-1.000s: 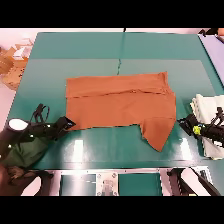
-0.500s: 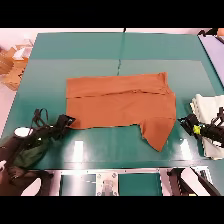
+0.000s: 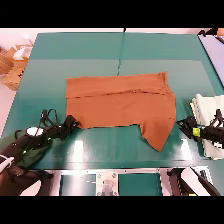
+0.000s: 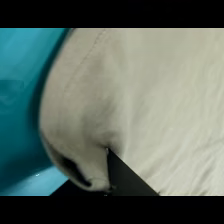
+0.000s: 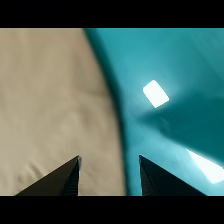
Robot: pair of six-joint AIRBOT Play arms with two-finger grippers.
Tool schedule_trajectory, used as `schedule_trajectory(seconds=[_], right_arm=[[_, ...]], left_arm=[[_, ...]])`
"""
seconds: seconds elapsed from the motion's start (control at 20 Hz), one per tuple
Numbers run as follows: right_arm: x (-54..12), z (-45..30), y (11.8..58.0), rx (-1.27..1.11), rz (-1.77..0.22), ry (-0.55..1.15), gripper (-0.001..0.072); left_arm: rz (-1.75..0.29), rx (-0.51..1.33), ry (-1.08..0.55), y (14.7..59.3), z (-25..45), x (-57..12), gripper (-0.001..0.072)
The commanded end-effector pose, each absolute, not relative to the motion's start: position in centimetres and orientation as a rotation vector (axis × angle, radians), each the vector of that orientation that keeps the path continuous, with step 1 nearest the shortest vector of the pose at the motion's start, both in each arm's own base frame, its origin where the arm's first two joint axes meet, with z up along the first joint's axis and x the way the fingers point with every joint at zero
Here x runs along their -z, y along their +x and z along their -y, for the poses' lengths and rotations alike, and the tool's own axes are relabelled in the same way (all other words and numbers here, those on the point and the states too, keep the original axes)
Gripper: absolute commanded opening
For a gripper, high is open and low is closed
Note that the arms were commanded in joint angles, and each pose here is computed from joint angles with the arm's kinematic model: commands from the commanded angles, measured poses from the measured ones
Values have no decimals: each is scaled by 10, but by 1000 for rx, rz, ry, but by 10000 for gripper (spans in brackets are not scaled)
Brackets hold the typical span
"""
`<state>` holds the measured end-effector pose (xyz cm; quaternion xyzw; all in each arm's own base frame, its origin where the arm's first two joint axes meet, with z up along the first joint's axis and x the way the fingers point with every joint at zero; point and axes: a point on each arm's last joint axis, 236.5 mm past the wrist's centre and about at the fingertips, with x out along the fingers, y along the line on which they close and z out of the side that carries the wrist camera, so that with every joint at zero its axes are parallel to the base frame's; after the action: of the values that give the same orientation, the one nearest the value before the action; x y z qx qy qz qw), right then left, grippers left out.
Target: Fold the shirts.
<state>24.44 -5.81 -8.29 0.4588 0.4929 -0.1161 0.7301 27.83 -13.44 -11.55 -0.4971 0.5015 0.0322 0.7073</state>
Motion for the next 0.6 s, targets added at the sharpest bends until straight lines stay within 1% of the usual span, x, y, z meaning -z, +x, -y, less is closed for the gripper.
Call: schedule_trajectory(seconds=[0.0, 0.1, 0.25, 0.35, 0.45, 0.5, 0.55], right_arm=[[99, 58, 203, 347, -1253, 1024, 433], [104, 47, 198, 340, -1276, 1061, 433], [122, 10, 194, 286, -1326, 1154, 431], [133, -8, 198, 240, -1335, 1170, 426], [133, -7, 216, 204, -1271, 1149, 348], [129, -3, 226, 196, -1227, 1144, 349], [124, -1, 235, 178, -1192, 1140, 321]], left_arm=[[-1081, -62, -1104, 288, 134, 108, 22], [-1092, -54, -1104, 286, 136, 109, 23], [-1090, -56, -1104, 287, 136, 109, 22], [-1090, -56, -1104, 287, 136, 109, 22], [-1091, -55, -1105, 286, 136, 108, 22], [-1090, -55, -1104, 287, 136, 108, 22], [-1090, -55, -1104, 287, 136, 108, 22]])
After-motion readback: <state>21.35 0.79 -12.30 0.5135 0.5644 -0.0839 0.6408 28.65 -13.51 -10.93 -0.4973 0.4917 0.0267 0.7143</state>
